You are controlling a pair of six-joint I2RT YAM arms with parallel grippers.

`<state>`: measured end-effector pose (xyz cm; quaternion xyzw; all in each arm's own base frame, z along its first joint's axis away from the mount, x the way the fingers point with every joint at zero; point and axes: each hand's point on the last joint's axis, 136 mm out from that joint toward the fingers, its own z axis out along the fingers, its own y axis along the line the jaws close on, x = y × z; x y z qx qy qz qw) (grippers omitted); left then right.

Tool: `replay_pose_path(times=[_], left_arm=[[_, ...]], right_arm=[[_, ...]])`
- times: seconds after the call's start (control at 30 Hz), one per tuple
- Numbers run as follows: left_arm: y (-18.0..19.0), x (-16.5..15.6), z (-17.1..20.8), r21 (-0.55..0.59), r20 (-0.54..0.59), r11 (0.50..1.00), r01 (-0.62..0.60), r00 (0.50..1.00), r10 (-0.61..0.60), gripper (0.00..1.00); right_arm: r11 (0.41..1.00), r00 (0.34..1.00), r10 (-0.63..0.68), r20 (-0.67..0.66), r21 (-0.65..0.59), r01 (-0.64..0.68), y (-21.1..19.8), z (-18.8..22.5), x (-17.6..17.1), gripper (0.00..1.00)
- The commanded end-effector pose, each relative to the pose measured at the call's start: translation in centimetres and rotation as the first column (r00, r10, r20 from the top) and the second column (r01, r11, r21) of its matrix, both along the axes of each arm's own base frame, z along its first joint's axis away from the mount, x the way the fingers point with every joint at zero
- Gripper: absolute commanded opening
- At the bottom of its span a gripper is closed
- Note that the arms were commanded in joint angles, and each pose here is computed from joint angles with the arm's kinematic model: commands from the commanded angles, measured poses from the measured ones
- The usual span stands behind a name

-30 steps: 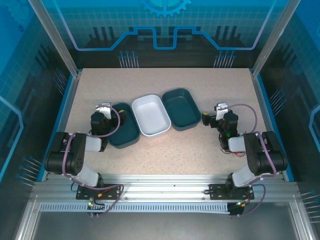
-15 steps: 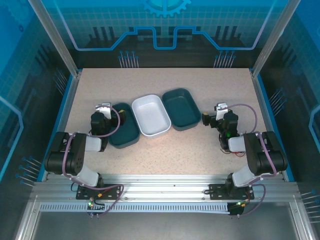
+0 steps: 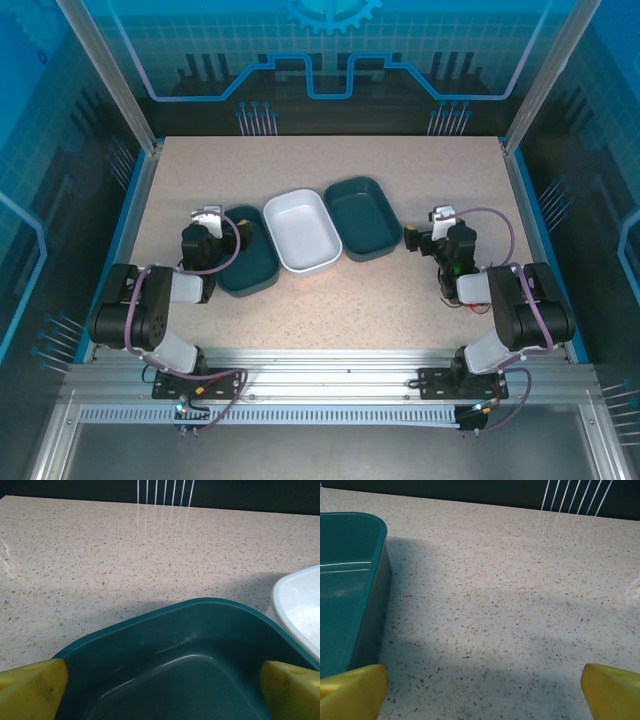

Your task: Untangle the cables

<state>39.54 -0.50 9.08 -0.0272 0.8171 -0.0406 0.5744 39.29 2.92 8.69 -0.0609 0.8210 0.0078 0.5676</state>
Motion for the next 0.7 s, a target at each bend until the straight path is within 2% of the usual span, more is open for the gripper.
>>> replay_pose_path(times=[0.0,0.2,0.53,0.67], left_arm=[[-0.4,0.3,0.5,0.004,0.015,1.000,0.021,1.000,-0.021,0.99],[-0.4,0.0,0.7,0.003,0.028,1.000,0.017,0.999,-0.017,0.99],[0.4,-1.9,5.1,0.002,0.109,1.000,-0.027,0.994,0.027,0.99],[0.6,-2.8,8.0,-0.043,0.166,0.998,-0.046,0.985,0.053,0.99]], right_arm=[[1.000,0.999,-0.007,0.031,0.002,0.007,-0.2,1.1,0.6,1.00],[1.000,0.999,-0.007,0.032,0.000,0.007,-0.2,1.1,0.6,1.00],[0.998,0.995,-0.066,0.068,0.003,0.066,-1.2,3.7,-0.3,1.00],[0.992,0.988,-0.126,0.087,0.014,0.125,-2.1,5.9,-1.2,1.00]])
